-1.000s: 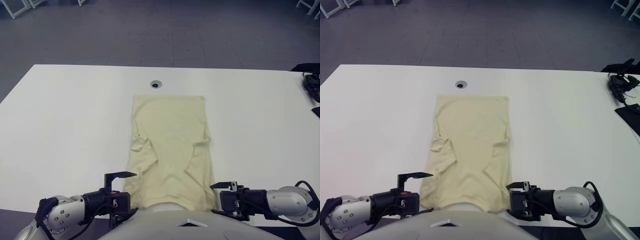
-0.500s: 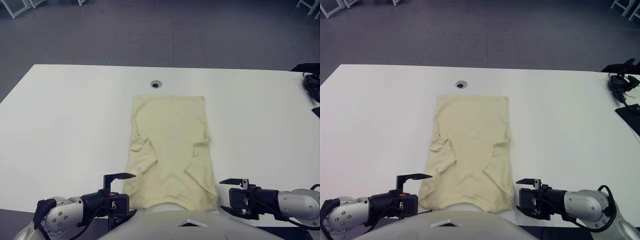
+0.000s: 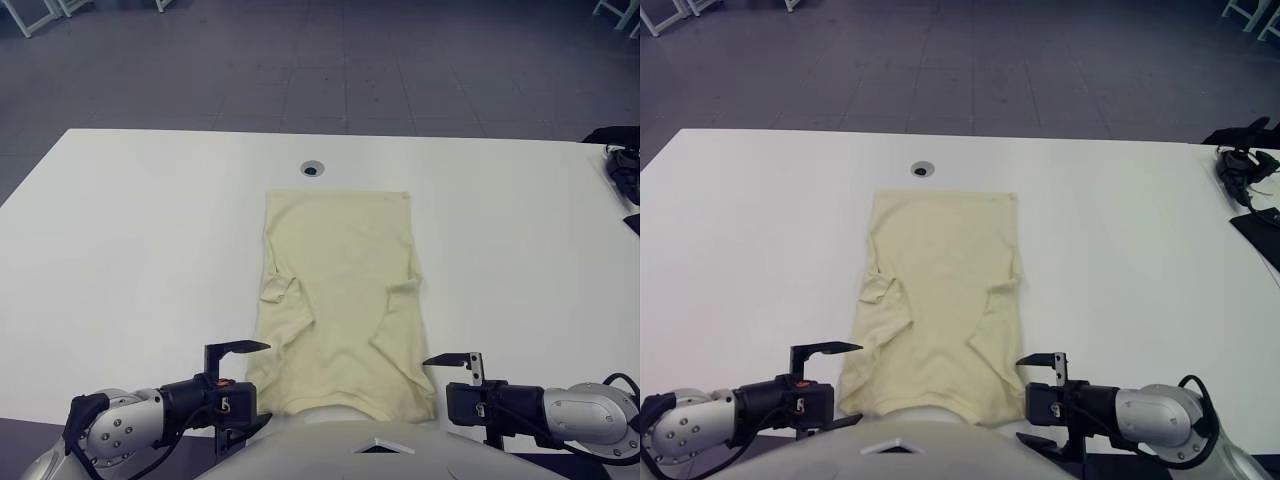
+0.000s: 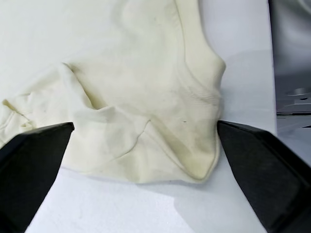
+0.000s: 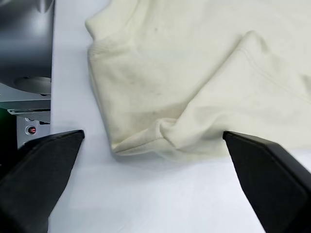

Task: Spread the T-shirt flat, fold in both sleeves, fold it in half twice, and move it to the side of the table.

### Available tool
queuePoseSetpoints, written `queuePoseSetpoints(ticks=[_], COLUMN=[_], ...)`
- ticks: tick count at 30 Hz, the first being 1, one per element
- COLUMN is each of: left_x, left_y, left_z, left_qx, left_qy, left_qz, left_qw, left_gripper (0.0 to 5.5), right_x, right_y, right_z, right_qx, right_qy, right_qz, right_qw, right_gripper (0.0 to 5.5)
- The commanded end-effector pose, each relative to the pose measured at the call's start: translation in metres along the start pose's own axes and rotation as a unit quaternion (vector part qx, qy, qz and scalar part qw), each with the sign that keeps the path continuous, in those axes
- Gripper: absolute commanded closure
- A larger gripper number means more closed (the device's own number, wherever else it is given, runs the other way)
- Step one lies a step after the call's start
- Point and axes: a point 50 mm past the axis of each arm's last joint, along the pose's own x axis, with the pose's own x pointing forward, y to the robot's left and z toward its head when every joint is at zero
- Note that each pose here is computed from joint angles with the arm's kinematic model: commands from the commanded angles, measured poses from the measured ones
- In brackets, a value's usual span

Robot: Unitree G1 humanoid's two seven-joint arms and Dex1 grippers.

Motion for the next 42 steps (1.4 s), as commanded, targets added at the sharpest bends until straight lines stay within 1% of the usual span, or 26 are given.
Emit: queuePoseSetpoints(ticks=[1, 5, 16, 21, 25, 28, 30, 35, 36, 42], left_x=[-0.001, -0.002, -0.004, -0.005, -0.005, -0.005, -0.004, -0.001, -0.001, 0.001], left_y=[0.003, 0.002, 0.003, 0.003, 0.001, 0.0, -0.001, -0.002, -0.002, -0.001], left_z=[0.0, -0.002, 0.001, 0.004, 0.005, 0.006, 0.005, 0.0, -0.002, -0.006], left_qx=[0.006, 0.008, 0.015, 0.015, 0.015, 0.015, 0.014, 0.009, 0.007, 0.005], left_qy=[0.002, 0.011, 0.009, 0.005, 0.006, 0.003, 0.003, 0.011, 0.013, 0.025], left_qz=[0.004, 0.003, -0.005, -0.005, -0.011, -0.018, -0.023, -0.034, -0.036, -0.046], left_qw=[1.0, 1.0, 1.0, 1.0, 1.0, 1.0, 1.0, 0.999, 0.999, 0.999], left_gripper=[0.1, 0.1, 2.03, 2.71, 3.55, 4.11, 4.37, 5.41, 5.5, 5.5], right_x=[0.004, 0.005, 0.005, 0.005, 0.006, 0.006, 0.006, 0.007, 0.007, 0.007], right_y=[-0.002, -0.003, 0.0, 0.0, 0.0, 0.0, 0.001, 0.0, 0.001, 0.001], right_z=[-0.003, -0.006, -0.004, -0.004, -0.004, -0.003, -0.003, -0.002, -0.002, 0.0], right_qx=[0.01, 0.011, 0.013, 0.011, 0.013, 0.014, 0.015, 0.014, 0.014, 0.013], right_qy=[0.002, 0.011, 0.007, 0.005, 0.003, 0.002, 0.001, -0.001, -0.001, -0.007], right_qz=[0.001, -0.001, -0.005, -0.007, -0.009, -0.01, -0.012, -0.015, -0.016, -0.018], right_qw=[1.0, 1.0, 1.0, 1.0, 1.0, 1.0, 1.0, 1.0, 1.0, 1.0], right_gripper=[0.85, 1.64, 3.52, 4.16, 4.96, 5.42, 5.45, 5.45, 5.45, 5.45])
